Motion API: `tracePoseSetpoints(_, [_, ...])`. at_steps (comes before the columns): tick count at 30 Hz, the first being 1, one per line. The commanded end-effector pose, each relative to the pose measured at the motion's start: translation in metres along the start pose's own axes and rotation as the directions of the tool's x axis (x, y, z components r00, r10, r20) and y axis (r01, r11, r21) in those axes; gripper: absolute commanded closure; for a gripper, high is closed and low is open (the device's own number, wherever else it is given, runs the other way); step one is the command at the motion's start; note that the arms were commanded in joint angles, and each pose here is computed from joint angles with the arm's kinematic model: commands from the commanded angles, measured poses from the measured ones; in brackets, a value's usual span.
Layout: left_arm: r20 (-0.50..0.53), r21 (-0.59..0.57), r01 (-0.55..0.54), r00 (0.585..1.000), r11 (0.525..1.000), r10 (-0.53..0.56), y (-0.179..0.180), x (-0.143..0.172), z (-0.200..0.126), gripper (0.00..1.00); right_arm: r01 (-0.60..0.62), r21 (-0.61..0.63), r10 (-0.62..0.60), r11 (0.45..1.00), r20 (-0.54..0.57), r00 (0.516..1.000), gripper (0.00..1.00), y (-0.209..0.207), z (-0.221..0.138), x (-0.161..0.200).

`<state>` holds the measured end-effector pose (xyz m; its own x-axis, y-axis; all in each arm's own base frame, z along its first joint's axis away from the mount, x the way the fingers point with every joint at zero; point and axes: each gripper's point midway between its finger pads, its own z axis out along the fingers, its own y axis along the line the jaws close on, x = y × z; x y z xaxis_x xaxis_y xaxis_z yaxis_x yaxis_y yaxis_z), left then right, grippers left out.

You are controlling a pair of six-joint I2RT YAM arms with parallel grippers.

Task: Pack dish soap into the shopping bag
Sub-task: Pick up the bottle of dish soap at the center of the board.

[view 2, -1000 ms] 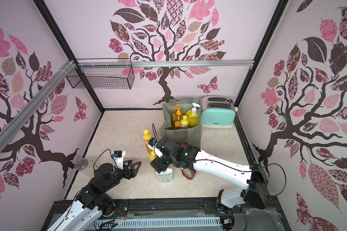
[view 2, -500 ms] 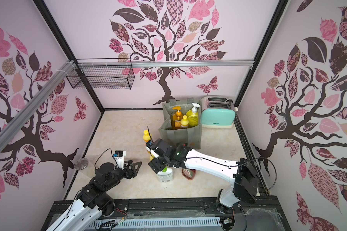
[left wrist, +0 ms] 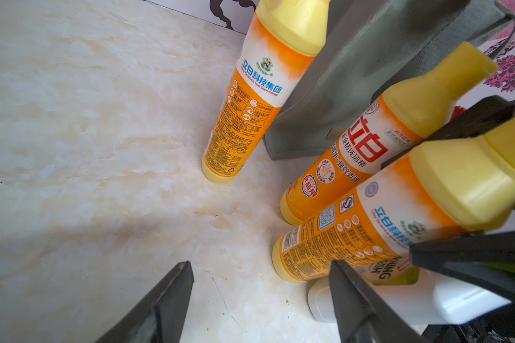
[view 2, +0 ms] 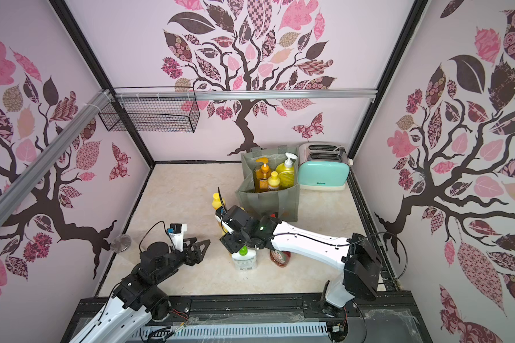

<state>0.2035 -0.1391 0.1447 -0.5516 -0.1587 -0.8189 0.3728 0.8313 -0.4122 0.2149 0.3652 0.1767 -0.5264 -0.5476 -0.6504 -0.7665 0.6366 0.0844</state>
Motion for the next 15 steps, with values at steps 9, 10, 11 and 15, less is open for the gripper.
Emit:
tracePoseSetpoints(9, [0.007, 0.013, -0.013, 1.000, 1.000, 0.013, -0.001, 0.002, 0.001, 0.22, -0.014, -0.050, 0.019, 0.999, 0.090, 0.996, 0.52, 0.009, -0.029, -0.026])
tracePoseSetpoints(10, [0.007, 0.013, -0.013, 1.000, 1.000, 0.013, -0.001, 0.002, 0.001, 0.22, -0.013, -0.057, 0.019, 0.998, 0.101, 0.995, 0.53, 0.010, -0.034, -0.029])
tracePoseSetpoints(11, [0.007, 0.014, -0.013, 1.000, 1.000, 0.013, -0.001, 0.002, 0.001, 0.22, -0.010, -0.067, 0.017, 0.998, 0.118, 0.993, 0.55, 0.012, -0.040, -0.034])
tracePoseSetpoints(15, [0.006, 0.016, -0.013, 1.000, 1.000, 0.013, -0.002, 0.002, 0.001, 0.22, 0.004, -0.097, 0.012, 0.995, 0.167, 0.986, 0.58, 0.018, -0.066, -0.052])
